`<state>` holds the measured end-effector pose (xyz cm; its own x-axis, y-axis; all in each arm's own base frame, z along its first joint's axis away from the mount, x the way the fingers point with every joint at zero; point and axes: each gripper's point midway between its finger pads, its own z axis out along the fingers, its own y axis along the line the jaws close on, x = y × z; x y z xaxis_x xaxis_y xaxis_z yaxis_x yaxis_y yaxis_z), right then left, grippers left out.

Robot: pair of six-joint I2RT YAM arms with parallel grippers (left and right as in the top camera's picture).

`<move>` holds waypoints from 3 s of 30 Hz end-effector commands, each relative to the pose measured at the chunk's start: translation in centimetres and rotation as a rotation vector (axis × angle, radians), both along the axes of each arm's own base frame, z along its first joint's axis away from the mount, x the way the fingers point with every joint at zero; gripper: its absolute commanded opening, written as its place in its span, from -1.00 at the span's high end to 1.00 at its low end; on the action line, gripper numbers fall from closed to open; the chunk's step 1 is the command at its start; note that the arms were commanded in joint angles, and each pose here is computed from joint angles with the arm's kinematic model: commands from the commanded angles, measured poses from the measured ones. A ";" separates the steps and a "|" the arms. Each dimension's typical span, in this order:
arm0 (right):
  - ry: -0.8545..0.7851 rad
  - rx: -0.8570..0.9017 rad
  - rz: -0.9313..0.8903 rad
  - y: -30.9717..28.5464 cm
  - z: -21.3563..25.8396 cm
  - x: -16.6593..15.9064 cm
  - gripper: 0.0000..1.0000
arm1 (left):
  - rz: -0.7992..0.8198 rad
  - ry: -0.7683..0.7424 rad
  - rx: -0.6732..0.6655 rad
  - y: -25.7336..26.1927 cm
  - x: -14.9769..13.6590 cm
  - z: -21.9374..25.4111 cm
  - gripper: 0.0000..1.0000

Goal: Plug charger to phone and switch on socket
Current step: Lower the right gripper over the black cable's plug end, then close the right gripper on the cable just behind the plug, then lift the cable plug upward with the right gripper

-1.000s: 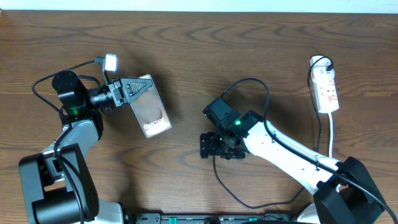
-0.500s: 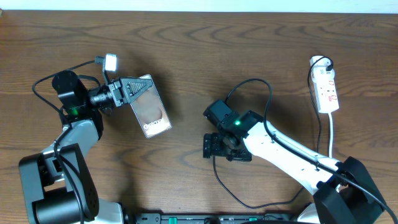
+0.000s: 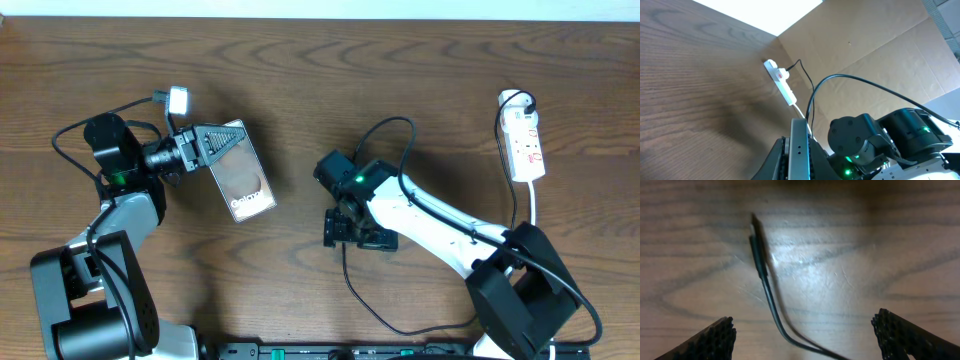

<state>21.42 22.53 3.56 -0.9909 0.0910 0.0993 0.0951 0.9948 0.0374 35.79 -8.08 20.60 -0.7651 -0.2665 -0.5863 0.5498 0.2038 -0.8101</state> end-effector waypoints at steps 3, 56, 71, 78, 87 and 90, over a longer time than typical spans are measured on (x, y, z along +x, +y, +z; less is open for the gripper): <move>-0.058 -0.037 0.015 0.1 -0.8 1.5 -0.87 | -0.021 -0.035 0.007 0.0 -0.3 0.9 0.85; -0.041 -0.034 0.079 1.3 -3.8 1.9 0.54 | -0.021 -0.028 0.005 0.0 -0.3 0.9 0.85; -0.013 0.000 0.033 1.6 -3.8 1.8 0.59 | -0.021 -0.028 0.005 0.0 -0.3 0.9 0.85; -0.014 -0.001 -0.014 1.3 -3.8 2.1 0.59 | -0.021 -0.028 0.005 0.0 -0.3 0.9 0.85; 0.034 0.017 -0.058 0.7 -4.4 2.5 0.60 | -0.021 -0.028 0.005 0.0 -0.3 0.9 0.85; 0.070 0.034 -0.042 0.7 -5.4 2.3 0.60 | -0.021 -0.028 0.005 0.0 -0.3 0.9 0.85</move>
